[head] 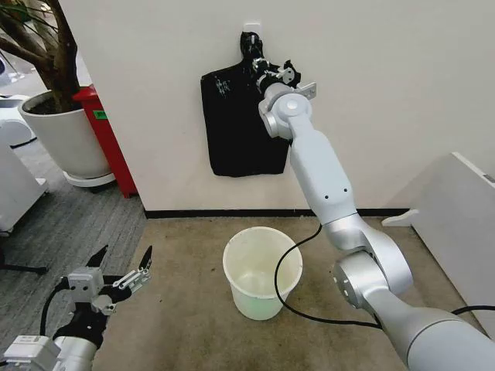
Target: Place the garbage bag over the trash bin.
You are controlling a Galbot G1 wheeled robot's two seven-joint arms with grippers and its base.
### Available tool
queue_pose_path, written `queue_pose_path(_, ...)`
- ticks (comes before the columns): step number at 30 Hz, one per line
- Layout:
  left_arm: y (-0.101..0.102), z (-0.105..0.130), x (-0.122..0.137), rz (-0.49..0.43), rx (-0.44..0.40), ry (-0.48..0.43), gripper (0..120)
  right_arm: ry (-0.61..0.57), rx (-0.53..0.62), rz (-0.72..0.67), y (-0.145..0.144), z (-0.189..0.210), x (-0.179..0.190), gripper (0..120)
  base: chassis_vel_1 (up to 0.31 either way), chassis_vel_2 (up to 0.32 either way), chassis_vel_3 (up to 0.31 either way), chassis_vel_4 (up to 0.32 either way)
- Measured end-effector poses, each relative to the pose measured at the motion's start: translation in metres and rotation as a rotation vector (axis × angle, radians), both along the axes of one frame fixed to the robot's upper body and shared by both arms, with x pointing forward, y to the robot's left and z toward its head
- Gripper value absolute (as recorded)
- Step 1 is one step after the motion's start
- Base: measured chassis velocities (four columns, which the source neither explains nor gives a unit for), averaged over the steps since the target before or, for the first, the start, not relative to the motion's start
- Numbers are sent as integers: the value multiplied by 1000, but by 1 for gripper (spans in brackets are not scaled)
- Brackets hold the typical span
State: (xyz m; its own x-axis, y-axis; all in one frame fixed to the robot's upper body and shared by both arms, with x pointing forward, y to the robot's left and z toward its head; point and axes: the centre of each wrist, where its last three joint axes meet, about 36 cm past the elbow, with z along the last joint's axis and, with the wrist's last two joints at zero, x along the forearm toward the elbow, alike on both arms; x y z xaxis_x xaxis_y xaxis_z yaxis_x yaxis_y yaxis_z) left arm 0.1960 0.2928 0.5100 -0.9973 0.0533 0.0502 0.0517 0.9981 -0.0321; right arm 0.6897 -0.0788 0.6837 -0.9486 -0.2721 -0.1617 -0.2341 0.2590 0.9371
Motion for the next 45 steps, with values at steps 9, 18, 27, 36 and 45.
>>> queue_pose_path(9,0,-1,-2,7,3,2,100,-10,-10,21,9,6,-15,0,0,0,0,0)
queue_pose_path(18,-1,-2,-4,11,6,-2,100,-21,-3,93,34,5,-54,0,0,0,0,0)
queue_pose_path(27,-1,-2,-3,12,7,-6,100,1,-16,97,34,-10,-56,8,0,0,0,0)
queue_pose_path(36,-1,-2,-4,11,8,-12,100,-24,-44,-7,21,-22,-36,41,0,0,0,0)
queue_pose_path(45,-1,-3,-5,-5,9,-8,100,-74,-51,-41,13,-35,-22,72,0,0,0,0)
